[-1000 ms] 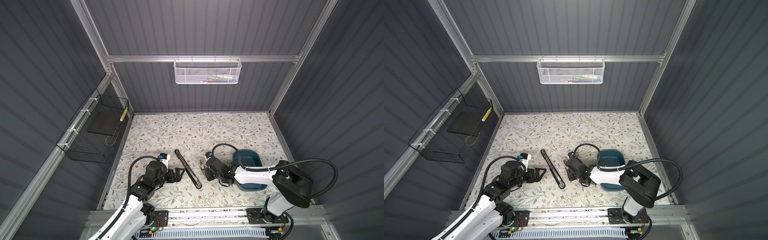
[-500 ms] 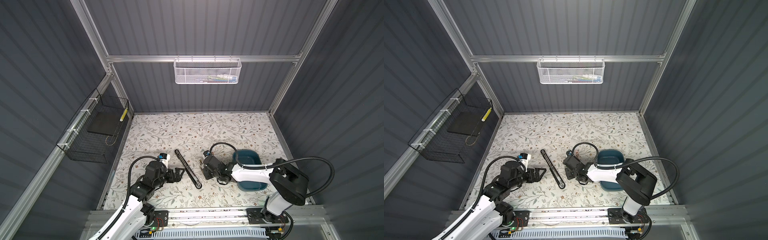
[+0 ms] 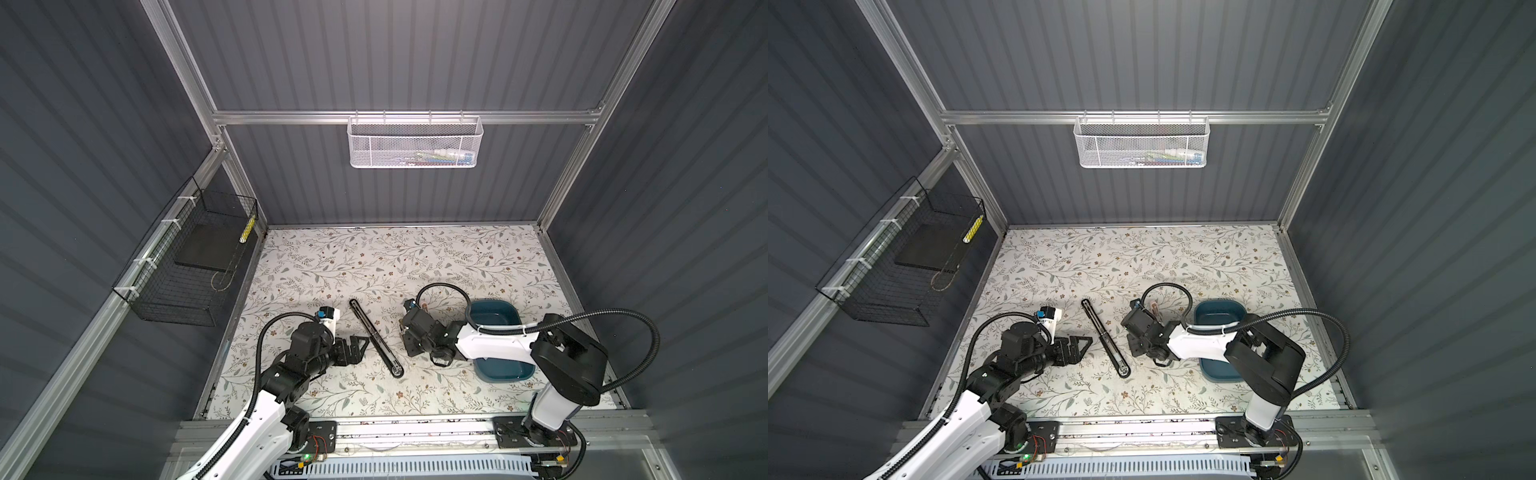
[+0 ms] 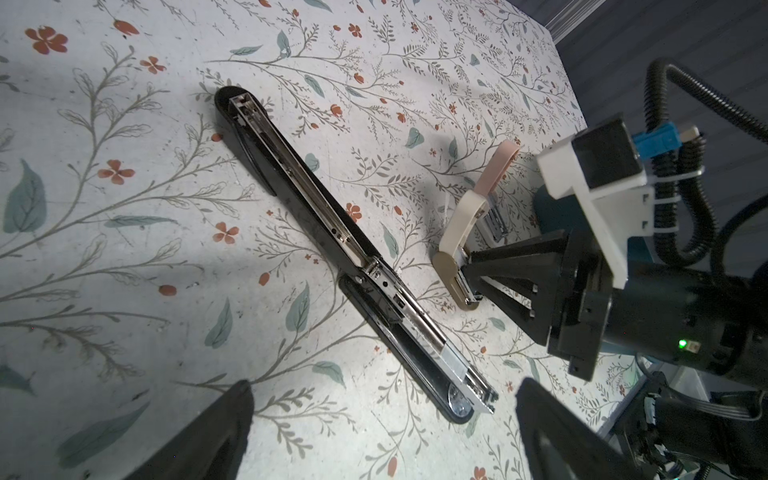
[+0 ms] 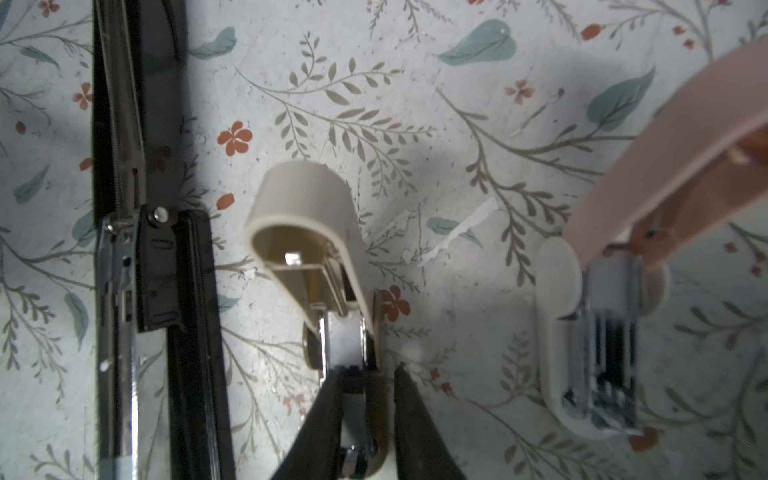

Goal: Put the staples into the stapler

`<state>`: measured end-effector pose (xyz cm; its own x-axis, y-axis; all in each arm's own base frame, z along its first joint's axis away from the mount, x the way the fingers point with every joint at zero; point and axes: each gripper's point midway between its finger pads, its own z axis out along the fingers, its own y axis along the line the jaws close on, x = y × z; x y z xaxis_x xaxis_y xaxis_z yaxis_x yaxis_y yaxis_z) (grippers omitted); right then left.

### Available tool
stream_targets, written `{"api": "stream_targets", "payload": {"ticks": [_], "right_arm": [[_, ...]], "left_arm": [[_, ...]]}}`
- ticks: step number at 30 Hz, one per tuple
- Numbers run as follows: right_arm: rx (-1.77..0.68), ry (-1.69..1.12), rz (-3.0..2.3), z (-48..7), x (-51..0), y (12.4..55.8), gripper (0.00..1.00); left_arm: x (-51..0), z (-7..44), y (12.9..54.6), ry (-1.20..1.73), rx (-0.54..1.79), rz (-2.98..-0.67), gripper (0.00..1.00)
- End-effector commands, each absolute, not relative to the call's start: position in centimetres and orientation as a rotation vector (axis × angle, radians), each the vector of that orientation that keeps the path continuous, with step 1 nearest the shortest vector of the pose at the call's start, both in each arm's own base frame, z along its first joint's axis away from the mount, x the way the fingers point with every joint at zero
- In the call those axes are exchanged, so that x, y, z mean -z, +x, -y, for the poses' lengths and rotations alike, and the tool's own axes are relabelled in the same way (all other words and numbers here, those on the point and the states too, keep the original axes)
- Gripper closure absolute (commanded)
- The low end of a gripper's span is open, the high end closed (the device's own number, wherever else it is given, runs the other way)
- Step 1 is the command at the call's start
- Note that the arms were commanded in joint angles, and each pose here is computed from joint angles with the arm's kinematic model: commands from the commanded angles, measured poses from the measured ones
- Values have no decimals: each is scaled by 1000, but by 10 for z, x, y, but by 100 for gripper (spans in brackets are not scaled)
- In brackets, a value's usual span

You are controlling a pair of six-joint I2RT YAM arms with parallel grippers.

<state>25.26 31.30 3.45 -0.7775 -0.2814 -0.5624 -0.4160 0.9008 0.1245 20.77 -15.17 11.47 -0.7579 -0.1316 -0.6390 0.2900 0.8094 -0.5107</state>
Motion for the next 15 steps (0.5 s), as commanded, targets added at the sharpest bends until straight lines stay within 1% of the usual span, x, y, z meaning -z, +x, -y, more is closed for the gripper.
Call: {"api": "stream_targets", "payload": {"ticks": [1, 4, 7, 11, 13, 15], "right_arm": [[-251, -503, -2568, -301, -23, 246, 77], [-250, -484, -2548, -296, -33, 245, 77], [-252, -463, -2520, -292, -55, 247, 76], [-254, -406, -2450, -283, -103, 252, 72], [-250, -359, -2416, -270, -127, 254, 70], [-205, -265, -2406, -244, -144, 255, 70]], "left_arm": [[-111, 151, 205, 122, 801, -2301, 1], [-111, 151, 205, 122, 801, -2300, 1], [-110, 150, 206, 118, 789, -2305, 1], [-106, 144, 210, 80, 740, -2328, 2], [-104, 143, 211, 67, 727, -2335, 2], [-103, 142, 212, 61, 719, -2340, 2]]}}
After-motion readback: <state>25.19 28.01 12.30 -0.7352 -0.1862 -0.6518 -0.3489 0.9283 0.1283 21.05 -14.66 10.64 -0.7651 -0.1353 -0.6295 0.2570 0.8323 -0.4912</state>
